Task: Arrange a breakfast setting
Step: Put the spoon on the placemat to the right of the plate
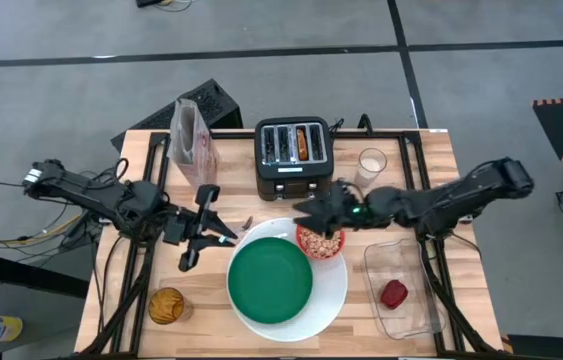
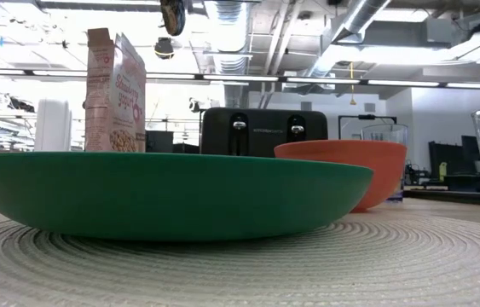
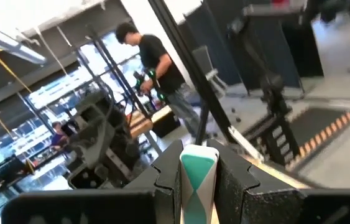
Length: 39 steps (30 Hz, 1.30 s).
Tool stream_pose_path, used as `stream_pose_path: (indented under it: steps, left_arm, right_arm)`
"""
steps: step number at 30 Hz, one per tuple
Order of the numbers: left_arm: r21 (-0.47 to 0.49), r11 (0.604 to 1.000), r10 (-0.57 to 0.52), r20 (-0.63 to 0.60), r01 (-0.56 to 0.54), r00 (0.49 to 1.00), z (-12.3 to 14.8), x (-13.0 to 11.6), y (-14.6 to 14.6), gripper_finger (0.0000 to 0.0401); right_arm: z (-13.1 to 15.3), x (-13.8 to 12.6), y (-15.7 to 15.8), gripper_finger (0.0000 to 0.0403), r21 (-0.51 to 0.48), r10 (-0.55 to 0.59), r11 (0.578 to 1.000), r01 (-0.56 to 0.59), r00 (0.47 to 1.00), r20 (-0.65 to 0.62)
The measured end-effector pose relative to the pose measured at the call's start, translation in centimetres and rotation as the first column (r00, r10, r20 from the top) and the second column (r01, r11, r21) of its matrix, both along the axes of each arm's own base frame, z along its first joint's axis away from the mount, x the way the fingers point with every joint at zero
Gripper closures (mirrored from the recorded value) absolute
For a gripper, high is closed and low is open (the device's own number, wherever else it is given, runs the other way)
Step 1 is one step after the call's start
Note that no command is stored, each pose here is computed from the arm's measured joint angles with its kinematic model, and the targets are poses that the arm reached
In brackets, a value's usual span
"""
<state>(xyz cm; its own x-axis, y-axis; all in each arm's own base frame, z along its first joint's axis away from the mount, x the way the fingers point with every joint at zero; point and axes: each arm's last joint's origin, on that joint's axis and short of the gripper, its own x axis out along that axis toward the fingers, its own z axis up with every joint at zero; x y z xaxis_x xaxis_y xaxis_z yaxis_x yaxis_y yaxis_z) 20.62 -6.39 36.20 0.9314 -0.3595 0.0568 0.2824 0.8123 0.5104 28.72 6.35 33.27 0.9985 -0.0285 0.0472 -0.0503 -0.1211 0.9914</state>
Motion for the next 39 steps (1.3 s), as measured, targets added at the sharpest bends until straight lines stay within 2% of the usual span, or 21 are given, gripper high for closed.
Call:
stream_pose_path:
  steps: [8, 17, 26, 39]
  left_arm:
    - [0.102, 0.993, -0.060, -0.005, 0.060, 0.998, -0.7, 0.6, -0.6, 0.0355]
    - [0.200, 0.975, -0.095, -0.027, 0.099, 0.995, -1.4, 0.6, -1.7, 0.0355]
    - [0.215, 0.973, -0.080, -0.024, 0.083, 0.996, -1.5, 0.6, -1.7, 0.0355]
    - [0.217, 0.973, -0.080, -0.035, 0.086, 0.996, -1.6, 0.7, -1.8, 0.0355]
  right_arm:
    - [0.7, 5.5, 1.9, 0.0032, 0.077, 0.038, 0.996, -0.038, 0.999, -0.004]
    - [1.0, 10.1, 3.6, 0.0042, 0.098, 0.138, 0.986, -0.138, 0.990, 0.006]
    - [-0.2, 12.3, 5.1, 0.0061, 0.143, 0.174, 0.975, -0.170, 0.985, -0.017]
    - [-0.7, 12.9, 3.7, 0.0122, 0.135, 0.178, 0.976, -0.170, 0.983, -0.048]
